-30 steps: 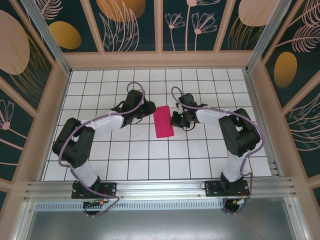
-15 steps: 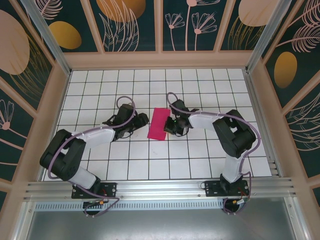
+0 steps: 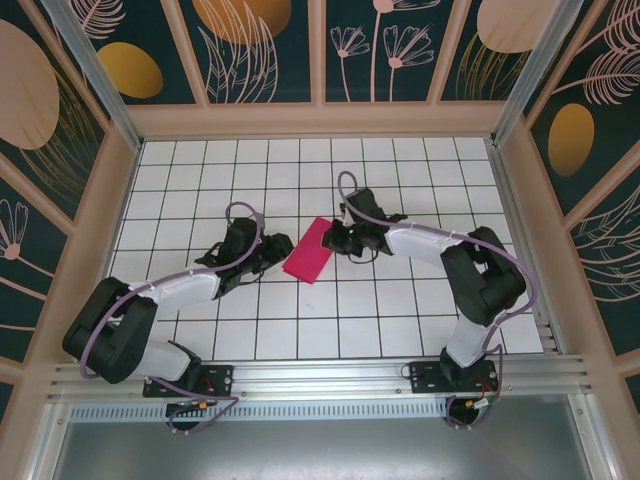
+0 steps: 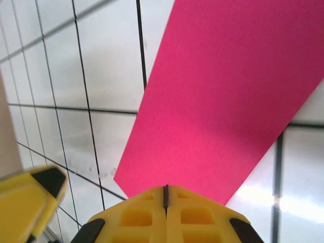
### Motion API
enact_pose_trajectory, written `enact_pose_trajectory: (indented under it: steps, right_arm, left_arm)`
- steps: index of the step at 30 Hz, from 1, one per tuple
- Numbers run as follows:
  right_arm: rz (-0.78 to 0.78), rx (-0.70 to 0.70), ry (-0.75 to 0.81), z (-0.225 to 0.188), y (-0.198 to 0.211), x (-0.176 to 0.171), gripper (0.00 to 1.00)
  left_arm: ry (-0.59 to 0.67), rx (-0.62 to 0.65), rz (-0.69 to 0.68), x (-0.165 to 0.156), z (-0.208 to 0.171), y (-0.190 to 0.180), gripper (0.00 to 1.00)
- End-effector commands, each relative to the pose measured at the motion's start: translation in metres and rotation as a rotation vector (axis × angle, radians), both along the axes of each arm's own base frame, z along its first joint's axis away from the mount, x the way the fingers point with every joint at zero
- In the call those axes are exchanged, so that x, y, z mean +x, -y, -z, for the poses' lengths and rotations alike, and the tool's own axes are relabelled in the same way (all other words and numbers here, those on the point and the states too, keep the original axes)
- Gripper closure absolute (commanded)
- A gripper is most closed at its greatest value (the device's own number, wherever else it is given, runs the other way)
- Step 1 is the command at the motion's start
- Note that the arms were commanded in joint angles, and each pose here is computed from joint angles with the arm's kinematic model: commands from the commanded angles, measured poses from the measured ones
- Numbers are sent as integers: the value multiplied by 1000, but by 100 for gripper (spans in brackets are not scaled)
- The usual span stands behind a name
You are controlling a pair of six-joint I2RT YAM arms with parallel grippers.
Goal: Fold a paper plane with a square sheet of paper (pick it up from the middle)
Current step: Rotate the square sheet of paper at the center of the table, then first fold in half a square sheet of paper at the center of the table.
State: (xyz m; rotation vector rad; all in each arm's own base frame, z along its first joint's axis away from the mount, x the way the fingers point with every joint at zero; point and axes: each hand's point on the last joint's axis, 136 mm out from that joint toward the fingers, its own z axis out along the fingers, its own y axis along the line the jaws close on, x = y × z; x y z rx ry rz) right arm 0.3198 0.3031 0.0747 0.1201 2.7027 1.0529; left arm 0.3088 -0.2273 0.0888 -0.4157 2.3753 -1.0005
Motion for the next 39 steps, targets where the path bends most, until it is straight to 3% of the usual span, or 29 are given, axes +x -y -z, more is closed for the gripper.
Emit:
enact_pose_trajectory:
  steps: [1, 9, 20, 39]
  right_arm:
    - [-86, 26, 38, 5, 8, 3, 100]
    - [-161, 68, 20, 18, 11, 1, 100]
    - [-195, 76, -39, 39, 4, -3, 100]
    - [-213, 22, -62, 55, 2, -3, 100]
  left_arm:
    - [17, -108, 50, 2, -24, 30, 70]
    - [-77, -95, 111, 1, 1, 76, 100]
    - [-193, -54, 112, -1, 45, 86, 100]
    - [-300, 13, 121, -13, 78, 83, 100]
